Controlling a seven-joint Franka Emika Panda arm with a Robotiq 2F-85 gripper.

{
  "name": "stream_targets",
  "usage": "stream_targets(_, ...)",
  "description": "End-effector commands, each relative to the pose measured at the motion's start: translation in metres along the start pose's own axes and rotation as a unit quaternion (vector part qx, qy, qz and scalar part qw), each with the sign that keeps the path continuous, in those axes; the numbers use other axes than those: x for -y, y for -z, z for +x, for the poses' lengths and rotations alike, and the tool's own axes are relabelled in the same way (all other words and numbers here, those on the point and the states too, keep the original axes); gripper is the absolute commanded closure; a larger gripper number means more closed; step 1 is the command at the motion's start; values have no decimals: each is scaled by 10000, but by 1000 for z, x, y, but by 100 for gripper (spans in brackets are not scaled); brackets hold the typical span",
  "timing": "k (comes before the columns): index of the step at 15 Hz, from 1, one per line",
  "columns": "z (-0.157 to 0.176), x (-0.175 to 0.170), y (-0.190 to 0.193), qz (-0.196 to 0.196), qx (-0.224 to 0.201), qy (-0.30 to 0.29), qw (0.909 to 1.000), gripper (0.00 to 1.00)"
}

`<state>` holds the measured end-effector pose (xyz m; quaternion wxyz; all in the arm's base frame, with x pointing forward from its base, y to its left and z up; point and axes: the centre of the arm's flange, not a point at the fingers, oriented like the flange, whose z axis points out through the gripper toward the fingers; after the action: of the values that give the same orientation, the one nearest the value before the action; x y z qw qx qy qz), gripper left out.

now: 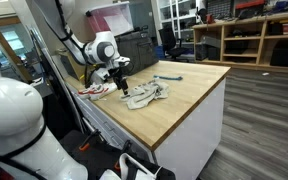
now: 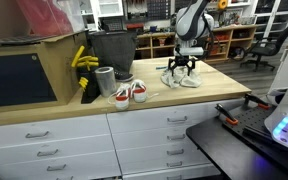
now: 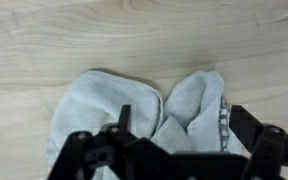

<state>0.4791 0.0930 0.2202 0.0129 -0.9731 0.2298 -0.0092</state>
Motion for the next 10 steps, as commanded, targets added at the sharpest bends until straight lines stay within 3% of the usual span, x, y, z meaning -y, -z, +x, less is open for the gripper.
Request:
stream_targets(1, 6, 6, -13, 56, -92, -162, 9998, 0)
stream_targets(10, 29, -13, -33, 100, 177, -547, 9983, 0)
